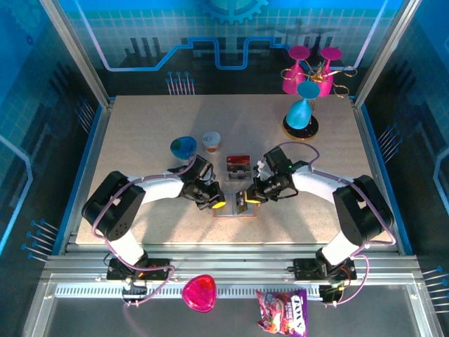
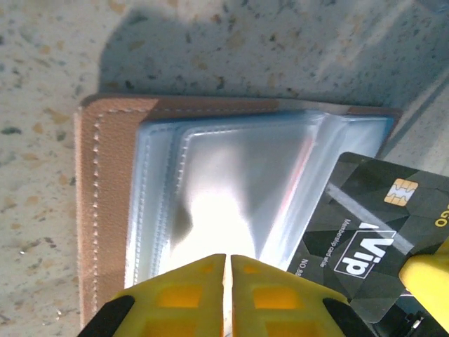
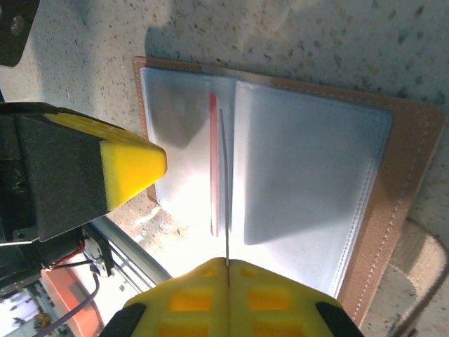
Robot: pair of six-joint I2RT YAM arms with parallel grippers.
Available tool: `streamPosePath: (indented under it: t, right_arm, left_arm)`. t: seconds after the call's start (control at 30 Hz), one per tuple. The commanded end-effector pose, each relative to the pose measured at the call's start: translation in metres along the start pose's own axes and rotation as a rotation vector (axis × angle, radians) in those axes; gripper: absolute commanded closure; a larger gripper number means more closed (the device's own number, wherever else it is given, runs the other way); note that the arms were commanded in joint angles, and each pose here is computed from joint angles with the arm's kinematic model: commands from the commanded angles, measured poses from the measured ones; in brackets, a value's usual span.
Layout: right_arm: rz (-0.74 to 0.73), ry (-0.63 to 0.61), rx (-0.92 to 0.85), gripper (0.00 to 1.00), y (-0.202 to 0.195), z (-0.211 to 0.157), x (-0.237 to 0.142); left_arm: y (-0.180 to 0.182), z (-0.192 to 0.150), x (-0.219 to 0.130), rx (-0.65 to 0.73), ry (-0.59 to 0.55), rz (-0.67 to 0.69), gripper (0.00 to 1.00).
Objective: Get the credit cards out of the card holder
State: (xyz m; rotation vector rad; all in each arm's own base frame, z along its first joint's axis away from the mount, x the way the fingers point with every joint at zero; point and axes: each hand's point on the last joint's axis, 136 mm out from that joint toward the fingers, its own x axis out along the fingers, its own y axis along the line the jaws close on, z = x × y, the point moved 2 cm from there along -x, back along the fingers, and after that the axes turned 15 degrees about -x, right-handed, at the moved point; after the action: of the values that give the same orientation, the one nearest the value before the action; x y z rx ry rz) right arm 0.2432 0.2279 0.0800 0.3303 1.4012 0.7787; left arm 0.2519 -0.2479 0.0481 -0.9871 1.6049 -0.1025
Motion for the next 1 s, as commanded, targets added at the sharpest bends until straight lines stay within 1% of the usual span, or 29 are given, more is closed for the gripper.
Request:
streamPosePath:
  t: [0.0, 0.13, 0.27, 0.37, 0.47, 0.73, 0.87, 0.97]
  right_arm:
    - [-0.062, 0.019, -0.077, 1.0, 0.004, 0.003, -0.019]
    - [-0.127, 0.075, -0.231, 1.0, 0.01, 0.003, -0.031]
    - [-0.285, 0.159, -0.5, 1.0, 0.013, 0.001, -0.04]
    - [-0.36, 0.233, -0.715, 1.0, 0.02, -0.002, -0.041]
    - [-0.373, 0.33, -0.918, 1.0, 0.028, -0.01, -0.038]
    - [-0.346, 0.566, -1.241, 1.0, 0.033, -0.02, -0.037]
    - [-0.361, 0.605, -1.34, 1.0, 0.036, -0.008, -0.04]
    - [-0.353, 0.624, -1.383, 1.0, 0.039, 0.004, -0.04]
  left_arm:
    - [-0.018, -0.001, -0.017, 0.024, -0.016, -0.04, 0.9]
    - [-0.023, 0.0, -0.025, 0.029, -0.034, -0.054, 0.89]
    - [-0.023, 0.004, -0.031, 0.026, -0.05, -0.06, 0.89]
    - [-0.02, 0.007, -0.036, 0.02, -0.059, -0.063, 0.89]
    - [-0.018, 0.009, -0.04, 0.02, -0.069, -0.062, 0.89]
    - [-0.009, 0.012, -0.045, 0.003, -0.084, -0.065, 0.89]
    - [-0.003, 0.012, -0.048, -0.008, -0.089, -0.066, 0.89]
    - [0.001, 0.013, -0.049, -0.022, -0.09, -0.074, 0.89]
